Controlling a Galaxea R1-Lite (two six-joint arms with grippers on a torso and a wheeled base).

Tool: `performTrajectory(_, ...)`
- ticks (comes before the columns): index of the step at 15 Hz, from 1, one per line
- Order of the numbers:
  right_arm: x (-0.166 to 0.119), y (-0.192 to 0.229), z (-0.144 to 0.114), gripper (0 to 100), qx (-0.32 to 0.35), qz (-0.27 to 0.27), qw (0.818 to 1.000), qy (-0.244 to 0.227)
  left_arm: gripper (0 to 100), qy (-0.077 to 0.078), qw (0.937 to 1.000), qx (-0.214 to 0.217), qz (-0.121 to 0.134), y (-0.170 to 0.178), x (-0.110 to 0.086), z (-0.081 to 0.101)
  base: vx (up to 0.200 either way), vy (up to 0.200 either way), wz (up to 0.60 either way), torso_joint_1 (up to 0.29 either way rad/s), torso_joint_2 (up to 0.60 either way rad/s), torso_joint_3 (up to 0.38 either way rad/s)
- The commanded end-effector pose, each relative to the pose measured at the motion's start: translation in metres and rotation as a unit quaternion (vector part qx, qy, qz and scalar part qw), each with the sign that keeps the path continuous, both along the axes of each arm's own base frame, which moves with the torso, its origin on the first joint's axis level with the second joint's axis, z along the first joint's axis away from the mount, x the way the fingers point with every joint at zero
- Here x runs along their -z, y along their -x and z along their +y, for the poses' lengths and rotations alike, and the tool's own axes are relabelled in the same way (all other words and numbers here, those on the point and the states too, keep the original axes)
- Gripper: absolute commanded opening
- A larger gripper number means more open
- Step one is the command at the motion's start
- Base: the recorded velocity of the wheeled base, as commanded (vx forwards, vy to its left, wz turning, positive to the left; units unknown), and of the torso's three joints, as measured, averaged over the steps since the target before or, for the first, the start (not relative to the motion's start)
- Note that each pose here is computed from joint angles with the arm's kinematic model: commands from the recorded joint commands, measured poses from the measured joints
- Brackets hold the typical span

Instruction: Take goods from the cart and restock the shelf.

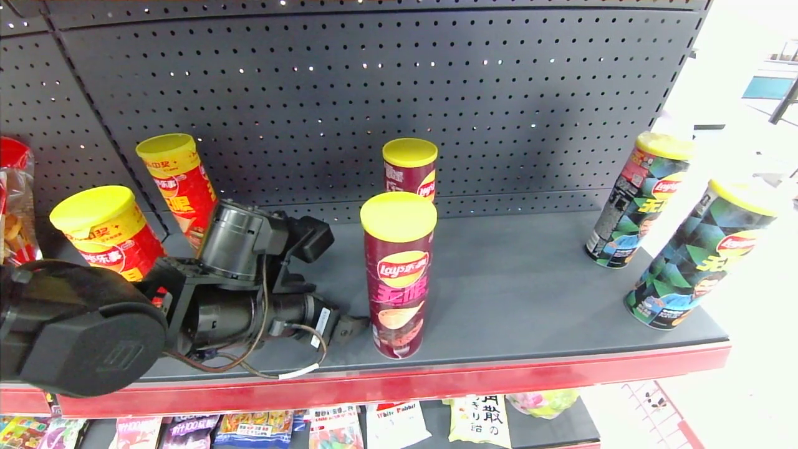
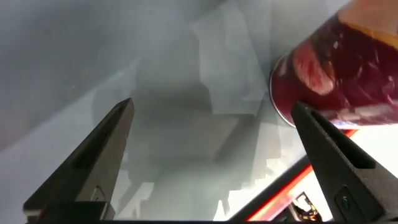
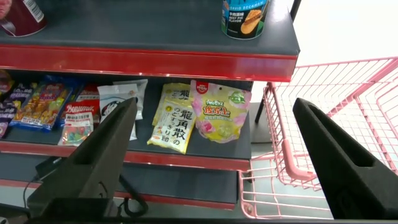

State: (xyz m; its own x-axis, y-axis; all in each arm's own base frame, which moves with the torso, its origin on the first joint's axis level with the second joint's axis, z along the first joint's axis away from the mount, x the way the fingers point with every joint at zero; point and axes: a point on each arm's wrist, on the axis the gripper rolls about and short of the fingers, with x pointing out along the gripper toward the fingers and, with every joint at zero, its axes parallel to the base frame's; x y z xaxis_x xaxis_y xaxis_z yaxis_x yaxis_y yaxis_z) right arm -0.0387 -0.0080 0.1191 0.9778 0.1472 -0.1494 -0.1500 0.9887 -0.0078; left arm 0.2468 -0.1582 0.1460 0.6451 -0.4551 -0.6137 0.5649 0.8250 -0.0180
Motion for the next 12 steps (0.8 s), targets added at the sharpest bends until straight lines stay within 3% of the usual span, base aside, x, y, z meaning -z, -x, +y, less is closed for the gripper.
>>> performTrajectory(1, 0.000, -0.001, 0.000, 100, 0.000, 0.003, 1.000, 0.001, 100, 0.001, 1.0000, -0.001, -0.002, -0.004, -0.001, -0.002, 0.000, 0.000, 0.00, 0.000, 0.00, 0.000)
performTrajectory(8, 0.000, -0.001, 0.000, 100, 0.000, 0.002, 1.000, 0.001, 100, 0.000, 1.0000, -0.003, 0.000, -0.008, 0.002, -0.003, 0.000, 0.000, 0.00, 0.000, 0.00, 0.000)
performTrajectory(12, 0.001, -0.001, 0.000, 100, 0.000, 0.004, 1.000, 0.001, 100, 0.010, 0.9998, -0.004, -0.018, -0.014, 0.005, -0.007, 0.000, 0.000, 0.00, 0.000, 0.00, 0.000)
